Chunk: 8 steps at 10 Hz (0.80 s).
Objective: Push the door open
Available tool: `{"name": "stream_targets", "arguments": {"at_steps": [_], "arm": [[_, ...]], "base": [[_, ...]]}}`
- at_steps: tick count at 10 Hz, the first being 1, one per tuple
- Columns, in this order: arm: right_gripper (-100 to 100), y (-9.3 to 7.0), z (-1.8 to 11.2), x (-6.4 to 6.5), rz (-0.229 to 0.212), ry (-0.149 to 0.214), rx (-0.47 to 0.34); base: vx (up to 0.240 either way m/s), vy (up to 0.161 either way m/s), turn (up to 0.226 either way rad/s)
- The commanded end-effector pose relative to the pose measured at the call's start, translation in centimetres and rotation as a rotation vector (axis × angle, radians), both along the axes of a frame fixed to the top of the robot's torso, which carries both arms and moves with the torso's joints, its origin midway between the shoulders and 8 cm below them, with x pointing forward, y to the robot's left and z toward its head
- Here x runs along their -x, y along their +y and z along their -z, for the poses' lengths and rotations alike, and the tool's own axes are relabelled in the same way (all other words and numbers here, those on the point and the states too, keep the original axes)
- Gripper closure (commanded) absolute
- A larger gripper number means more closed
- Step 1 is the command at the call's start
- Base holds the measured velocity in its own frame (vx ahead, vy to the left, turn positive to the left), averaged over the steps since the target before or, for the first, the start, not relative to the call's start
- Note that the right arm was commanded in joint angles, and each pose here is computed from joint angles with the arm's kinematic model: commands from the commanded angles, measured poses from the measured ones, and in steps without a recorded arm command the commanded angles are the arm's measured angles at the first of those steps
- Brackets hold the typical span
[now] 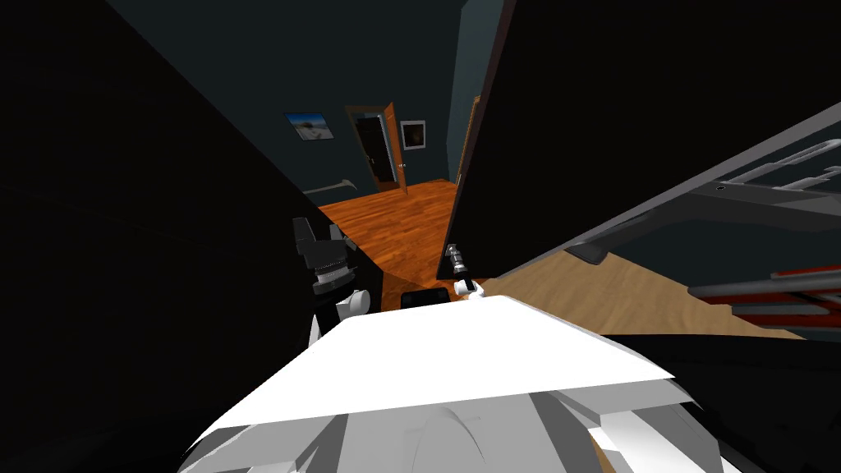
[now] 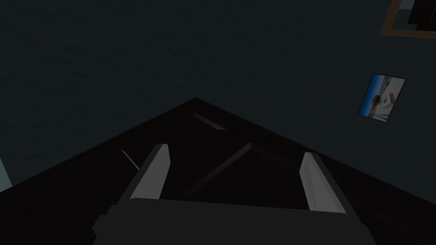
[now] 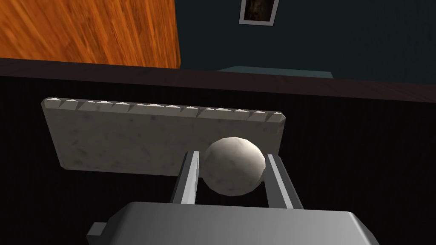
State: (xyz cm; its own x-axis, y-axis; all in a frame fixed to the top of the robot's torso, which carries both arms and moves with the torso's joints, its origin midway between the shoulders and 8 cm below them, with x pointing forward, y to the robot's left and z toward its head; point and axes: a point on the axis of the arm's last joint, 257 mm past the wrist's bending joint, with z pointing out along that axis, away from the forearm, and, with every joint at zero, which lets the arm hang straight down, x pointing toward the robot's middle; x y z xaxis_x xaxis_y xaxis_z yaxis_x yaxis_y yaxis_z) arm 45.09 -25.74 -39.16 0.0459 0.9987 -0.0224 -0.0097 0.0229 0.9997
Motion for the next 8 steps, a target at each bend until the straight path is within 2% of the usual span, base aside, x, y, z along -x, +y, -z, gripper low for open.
{"name": "stream_targets", "arguments": {"at_steps": [1, 3, 4, 8], "arm": [[100, 0.0, 0.0, 0.0, 0.000, -0.002, -0.001], [100, 0.0, 0.0, 0.0, 0.000, -0.002, -0.001], [100, -1.2, 0.1, 0.1, 0.018, 0.004, 0.008], [100, -3.8, 0.0, 0.2, 0.063, 0.004, 0.023]], "base": [[-0.010, 0.000, -0.001], [0.000, 0.000, 0.000], [0.104, 0.028, -0.028], [0.195, 0.031, -0.043]]}}
